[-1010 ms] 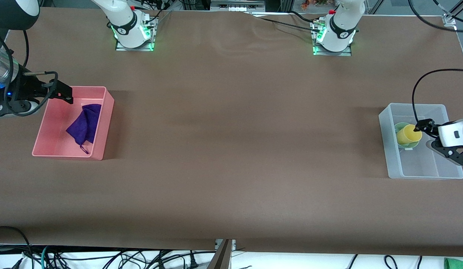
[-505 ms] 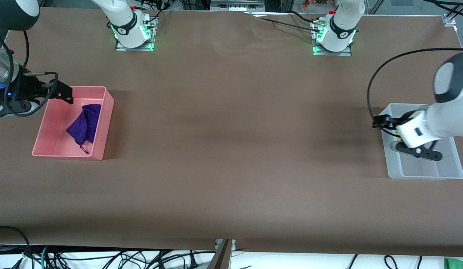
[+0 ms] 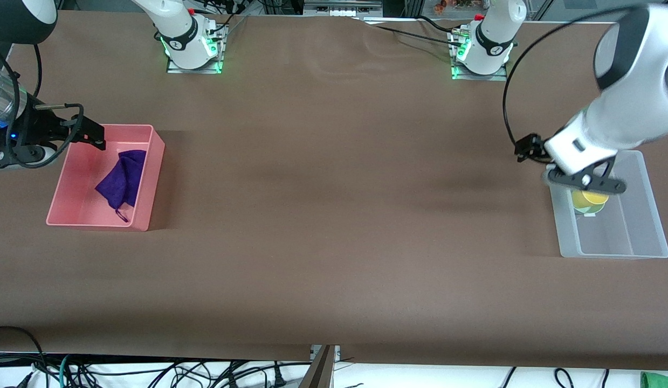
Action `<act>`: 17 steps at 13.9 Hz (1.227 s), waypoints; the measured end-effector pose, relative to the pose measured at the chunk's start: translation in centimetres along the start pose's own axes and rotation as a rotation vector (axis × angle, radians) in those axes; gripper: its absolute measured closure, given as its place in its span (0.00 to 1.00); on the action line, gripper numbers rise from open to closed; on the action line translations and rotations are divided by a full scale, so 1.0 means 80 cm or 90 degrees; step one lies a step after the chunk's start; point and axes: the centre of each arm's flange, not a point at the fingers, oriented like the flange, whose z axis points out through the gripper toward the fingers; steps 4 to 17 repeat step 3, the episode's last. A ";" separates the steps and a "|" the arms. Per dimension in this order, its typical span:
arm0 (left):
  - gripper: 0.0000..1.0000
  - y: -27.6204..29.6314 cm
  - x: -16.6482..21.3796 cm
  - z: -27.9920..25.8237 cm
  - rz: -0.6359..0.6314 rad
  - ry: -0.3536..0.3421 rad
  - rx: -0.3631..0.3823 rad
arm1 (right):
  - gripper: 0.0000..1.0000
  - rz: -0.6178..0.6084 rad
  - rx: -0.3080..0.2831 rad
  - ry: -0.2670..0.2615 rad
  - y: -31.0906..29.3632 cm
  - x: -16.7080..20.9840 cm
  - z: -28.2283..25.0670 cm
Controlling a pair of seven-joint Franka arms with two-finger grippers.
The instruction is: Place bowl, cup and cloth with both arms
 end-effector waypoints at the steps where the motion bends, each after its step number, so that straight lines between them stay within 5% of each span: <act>1: 0.00 -0.004 -0.017 -0.012 -0.010 0.024 0.005 | 0.00 0.000 0.000 0.000 0.000 0.000 0.000; 17: 0.00 -0.005 -0.041 -0.022 -0.017 0.042 0.011 | 0.00 0.001 0.000 0.000 0.000 0.000 0.000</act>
